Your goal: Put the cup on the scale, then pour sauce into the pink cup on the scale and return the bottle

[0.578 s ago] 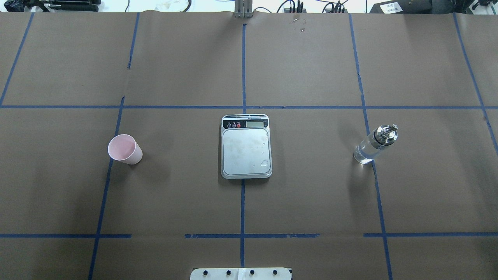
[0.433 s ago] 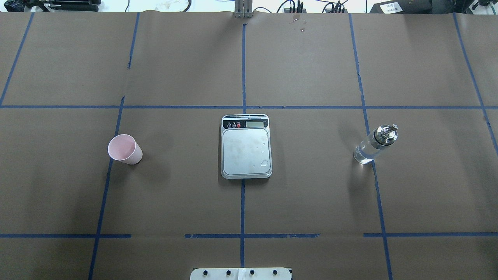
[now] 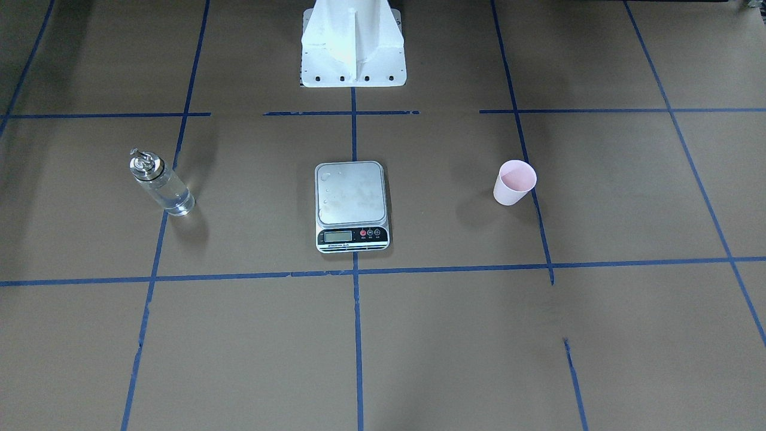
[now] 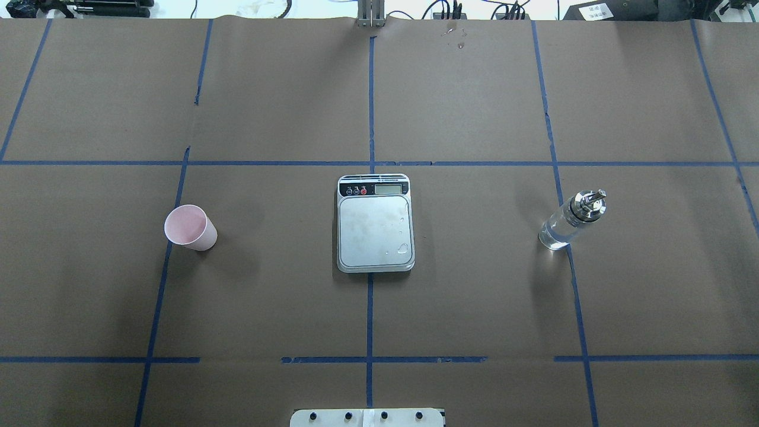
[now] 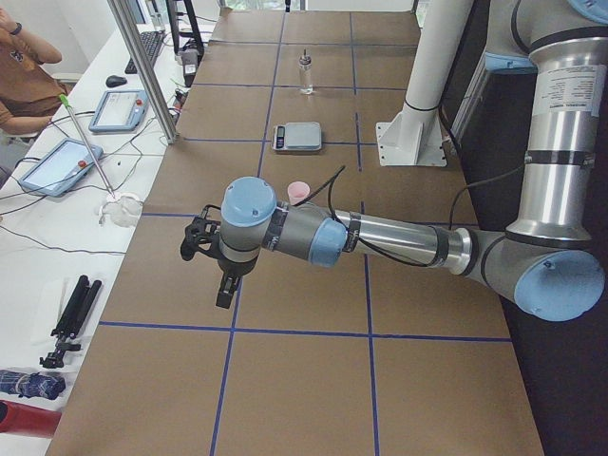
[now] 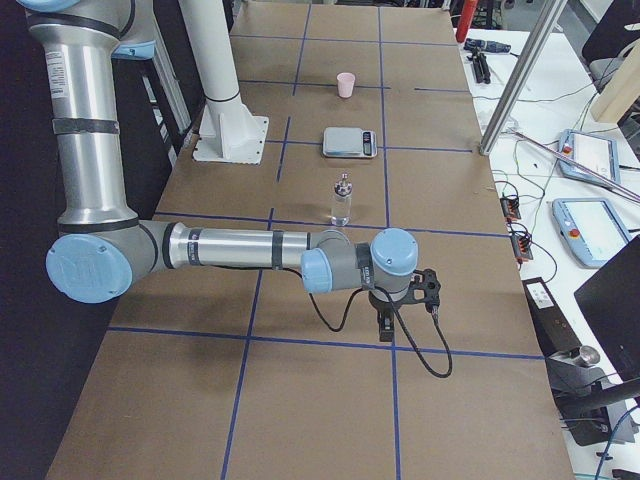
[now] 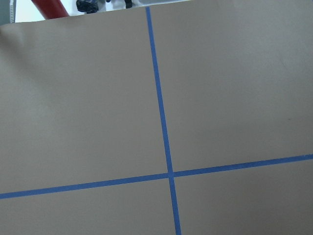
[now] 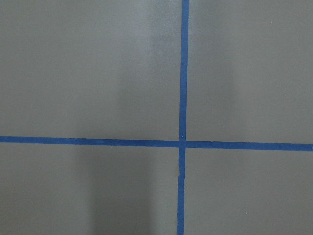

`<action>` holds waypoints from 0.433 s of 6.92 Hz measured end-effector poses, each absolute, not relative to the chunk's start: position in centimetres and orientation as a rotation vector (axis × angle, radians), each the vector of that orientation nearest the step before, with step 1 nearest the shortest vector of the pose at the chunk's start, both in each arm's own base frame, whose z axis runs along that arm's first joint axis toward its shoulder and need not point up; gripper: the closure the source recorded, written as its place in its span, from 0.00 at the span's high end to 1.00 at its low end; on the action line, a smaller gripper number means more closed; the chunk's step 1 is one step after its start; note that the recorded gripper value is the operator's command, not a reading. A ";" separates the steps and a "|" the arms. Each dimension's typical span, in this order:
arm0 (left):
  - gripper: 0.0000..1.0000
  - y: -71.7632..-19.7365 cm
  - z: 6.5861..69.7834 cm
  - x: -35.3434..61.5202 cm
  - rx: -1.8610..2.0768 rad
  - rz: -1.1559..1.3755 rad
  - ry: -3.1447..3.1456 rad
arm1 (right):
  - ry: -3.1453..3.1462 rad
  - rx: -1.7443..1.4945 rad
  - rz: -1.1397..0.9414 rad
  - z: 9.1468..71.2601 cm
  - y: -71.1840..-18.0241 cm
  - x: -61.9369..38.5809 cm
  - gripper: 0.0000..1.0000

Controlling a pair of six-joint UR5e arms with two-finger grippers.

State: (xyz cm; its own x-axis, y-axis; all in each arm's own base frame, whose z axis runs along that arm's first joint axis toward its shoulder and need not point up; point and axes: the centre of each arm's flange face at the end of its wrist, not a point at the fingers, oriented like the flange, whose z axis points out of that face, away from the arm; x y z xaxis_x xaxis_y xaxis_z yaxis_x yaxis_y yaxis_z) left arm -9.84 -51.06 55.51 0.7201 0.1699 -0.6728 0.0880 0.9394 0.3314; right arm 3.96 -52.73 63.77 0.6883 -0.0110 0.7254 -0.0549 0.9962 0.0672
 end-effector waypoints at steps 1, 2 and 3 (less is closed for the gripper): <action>1.00 -50.7 55.7 -9.3 0.393 0.071 0.763 | -0.819 0.081 0.025 63.9 -52.7 3.8 1.00; 1.00 -50.0 56.2 -8.0 0.414 0.109 0.773 | -0.840 0.080 0.022 63.8 -52.6 3.6 1.00; 0.99 -50.1 56.0 -4.6 0.444 0.191 0.804 | -0.870 0.089 0.012 63.6 -52.4 3.2 1.00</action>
State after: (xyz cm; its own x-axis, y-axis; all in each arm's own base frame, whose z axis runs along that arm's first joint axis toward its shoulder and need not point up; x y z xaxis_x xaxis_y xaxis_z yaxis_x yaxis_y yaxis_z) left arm -4.56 -50.07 55.98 0.6828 0.3304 -0.6516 0.0015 0.8912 0.4535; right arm 3.24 -52.45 63.65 0.6450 -0.0256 0.7637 -0.0473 0.9962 0.0734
